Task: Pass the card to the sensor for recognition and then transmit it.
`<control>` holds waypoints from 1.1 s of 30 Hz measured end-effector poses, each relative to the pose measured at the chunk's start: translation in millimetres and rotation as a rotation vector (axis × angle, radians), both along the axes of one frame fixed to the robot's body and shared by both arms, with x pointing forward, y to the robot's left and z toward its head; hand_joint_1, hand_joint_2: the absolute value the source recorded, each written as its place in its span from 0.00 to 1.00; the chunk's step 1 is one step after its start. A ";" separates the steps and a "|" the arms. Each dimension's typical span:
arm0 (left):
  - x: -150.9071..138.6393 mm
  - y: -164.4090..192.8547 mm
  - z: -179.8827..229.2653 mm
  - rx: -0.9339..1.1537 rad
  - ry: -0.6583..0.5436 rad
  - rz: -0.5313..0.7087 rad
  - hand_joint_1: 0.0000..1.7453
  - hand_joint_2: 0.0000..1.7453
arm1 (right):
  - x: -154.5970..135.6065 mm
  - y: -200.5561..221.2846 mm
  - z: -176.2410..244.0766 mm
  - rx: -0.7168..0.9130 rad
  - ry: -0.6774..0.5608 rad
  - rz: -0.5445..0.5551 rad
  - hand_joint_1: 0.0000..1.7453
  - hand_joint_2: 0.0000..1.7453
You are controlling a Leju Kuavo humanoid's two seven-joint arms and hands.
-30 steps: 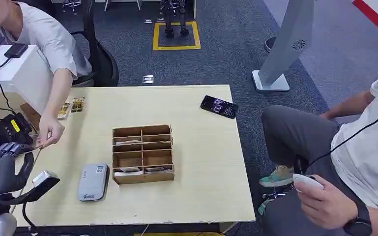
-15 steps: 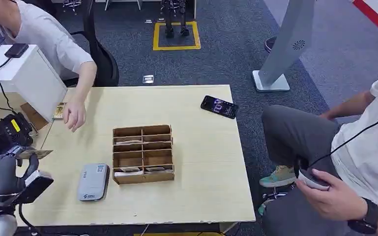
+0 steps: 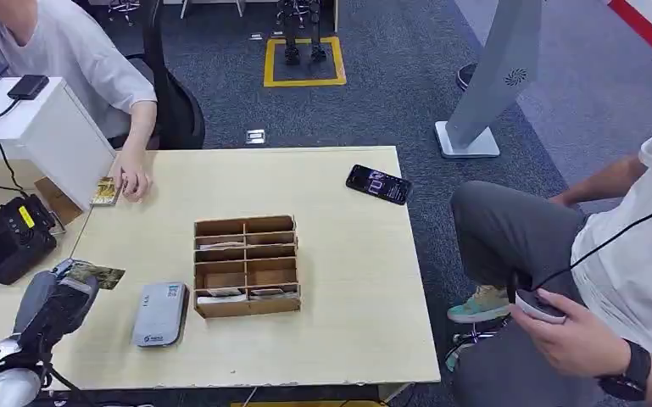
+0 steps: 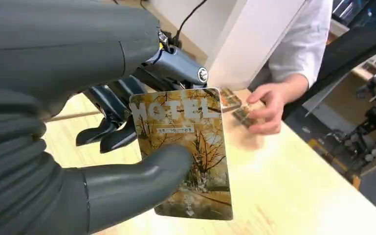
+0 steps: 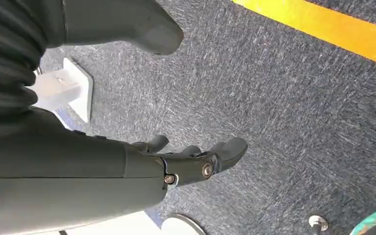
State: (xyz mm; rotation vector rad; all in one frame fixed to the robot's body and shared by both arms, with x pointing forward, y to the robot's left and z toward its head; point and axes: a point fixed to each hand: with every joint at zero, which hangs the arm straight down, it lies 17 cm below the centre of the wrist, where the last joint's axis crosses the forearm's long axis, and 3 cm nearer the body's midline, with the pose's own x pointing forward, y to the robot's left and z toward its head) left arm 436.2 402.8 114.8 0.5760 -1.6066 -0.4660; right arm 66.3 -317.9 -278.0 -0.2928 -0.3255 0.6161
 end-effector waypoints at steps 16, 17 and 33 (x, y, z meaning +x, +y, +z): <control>-16.4 -43.7 -31.1 -0.103 0.115 -0.101 1.00 1.00 | -0.7 -1.1 0.1 -0.007 -0.001 -0.013 0.00 1.00; -16.8 -47.2 -31.6 -0.114 0.118 -0.108 1.00 1.00 | -0.9 -1.3 0.0 -0.008 0.001 -0.013 0.00 1.00; -19.5 -78.5 -35.6 -0.291 0.173 -0.119 1.00 1.00 | -3.2 -0.2 -0.3 -0.012 0.006 -0.035 0.00 1.00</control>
